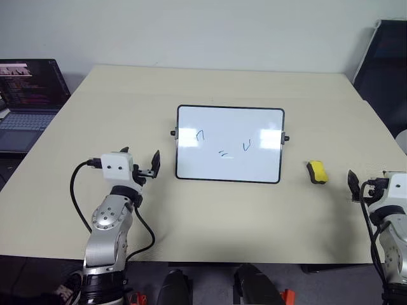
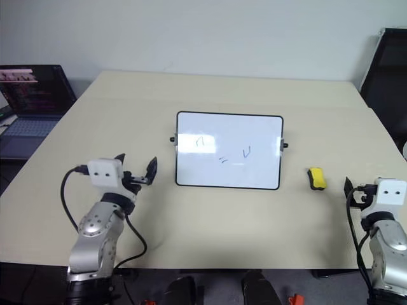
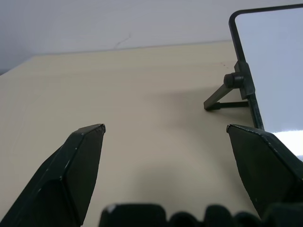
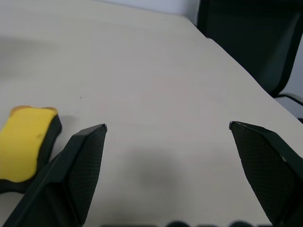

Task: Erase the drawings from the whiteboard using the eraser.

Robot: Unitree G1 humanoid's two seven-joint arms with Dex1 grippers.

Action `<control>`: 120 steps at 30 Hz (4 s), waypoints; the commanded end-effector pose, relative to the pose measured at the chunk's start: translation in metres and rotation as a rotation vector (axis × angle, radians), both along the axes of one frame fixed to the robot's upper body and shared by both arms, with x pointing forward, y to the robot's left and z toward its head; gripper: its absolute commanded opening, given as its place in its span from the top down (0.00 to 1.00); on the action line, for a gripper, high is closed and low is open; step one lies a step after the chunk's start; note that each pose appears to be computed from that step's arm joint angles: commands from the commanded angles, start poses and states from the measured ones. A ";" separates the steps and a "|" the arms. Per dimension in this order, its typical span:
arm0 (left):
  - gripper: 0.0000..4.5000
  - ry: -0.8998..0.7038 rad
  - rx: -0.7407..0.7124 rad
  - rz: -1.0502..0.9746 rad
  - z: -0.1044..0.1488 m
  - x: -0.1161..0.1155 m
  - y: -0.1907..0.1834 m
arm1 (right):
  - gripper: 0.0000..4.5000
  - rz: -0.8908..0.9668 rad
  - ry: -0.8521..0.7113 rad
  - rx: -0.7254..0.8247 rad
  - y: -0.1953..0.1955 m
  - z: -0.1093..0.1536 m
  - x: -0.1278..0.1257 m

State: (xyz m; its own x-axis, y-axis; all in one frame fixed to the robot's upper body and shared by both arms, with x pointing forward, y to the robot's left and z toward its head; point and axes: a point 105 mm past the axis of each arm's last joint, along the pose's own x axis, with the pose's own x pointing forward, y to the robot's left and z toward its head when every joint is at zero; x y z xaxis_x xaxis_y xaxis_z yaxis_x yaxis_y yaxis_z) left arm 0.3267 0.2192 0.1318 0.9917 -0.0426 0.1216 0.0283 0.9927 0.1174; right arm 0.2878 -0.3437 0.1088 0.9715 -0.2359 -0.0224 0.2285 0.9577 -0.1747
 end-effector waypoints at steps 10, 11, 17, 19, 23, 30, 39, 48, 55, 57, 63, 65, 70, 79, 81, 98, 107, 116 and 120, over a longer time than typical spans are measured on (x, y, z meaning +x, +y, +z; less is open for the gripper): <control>0.00 -0.093 0.045 -0.071 0.030 0.004 0.004 | 0.00 0.082 -0.111 0.042 0.025 0.039 0.001; 0.00 -0.113 0.060 -0.104 0.037 0.003 0.005 | 0.00 0.111 -0.102 0.043 0.031 0.040 0.003; 0.00 -0.214 0.167 -0.294 0.076 0.005 -0.009 | 0.00 0.199 -0.080 0.108 0.054 0.048 0.007; 0.00 -0.230 0.182 -0.377 0.085 0.007 -0.021 | 0.00 0.210 -0.076 0.104 0.062 0.052 0.004; 0.00 -0.217 0.186 -0.651 0.101 0.008 -0.063 | 0.00 0.221 0.004 0.084 0.072 0.057 -0.001; 0.00 -0.140 0.209 -0.983 0.103 0.002 -0.101 | 0.00 0.208 0.140 0.178 0.087 0.037 0.002; 0.00 -0.103 0.275 -1.243 0.106 -0.012 -0.134 | 0.00 0.163 0.156 0.197 0.088 0.028 0.029; 0.00 -0.102 0.288 -1.258 0.106 -0.011 -0.134 | 0.00 0.129 0.177 0.175 0.082 0.013 0.051; 0.00 -0.120 0.261 -1.192 0.107 -0.004 -0.127 | 0.00 0.114 0.186 0.170 0.077 0.004 0.062; 0.00 -0.117 0.263 -1.185 0.106 -0.004 -0.126 | 0.00 0.114 0.194 0.165 0.076 0.002 0.064; 0.00 -0.109 0.267 -1.175 0.103 -0.004 -0.124 | 0.22 0.128 0.243 0.164 0.080 -0.008 0.068; 0.00 -0.105 0.268 -1.173 0.102 -0.005 -0.124 | 0.38 0.132 0.258 0.164 0.081 -0.011 0.069; 0.00 -0.098 0.261 -1.151 0.100 -0.005 -0.120 | 0.70 0.125 0.241 0.157 0.080 -0.006 0.070; 0.00 -0.033 0.229 -1.077 0.087 -0.008 -0.101 | 0.70 0.171 0.239 0.175 0.088 -0.007 0.060; 0.00 -0.030 0.221 -1.086 0.086 -0.011 -0.103 | 0.70 0.187 0.248 0.173 0.092 -0.008 0.059; 0.00 -0.053 0.271 -1.361 0.093 -0.036 -0.138 | 0.19 0.187 0.236 0.160 0.090 -0.002 0.058; 0.00 -0.040 0.291 -1.467 0.090 -0.040 -0.147 | 0.19 0.186 0.255 0.164 0.090 -0.005 0.057; 0.00 -0.017 0.287 -1.458 0.082 -0.038 -0.146 | 0.71 0.186 0.259 0.180 0.091 -0.006 0.058; 0.00 0.008 0.275 -1.404 0.078 -0.034 -0.137 | 0.72 0.196 0.255 0.180 0.093 -0.005 0.057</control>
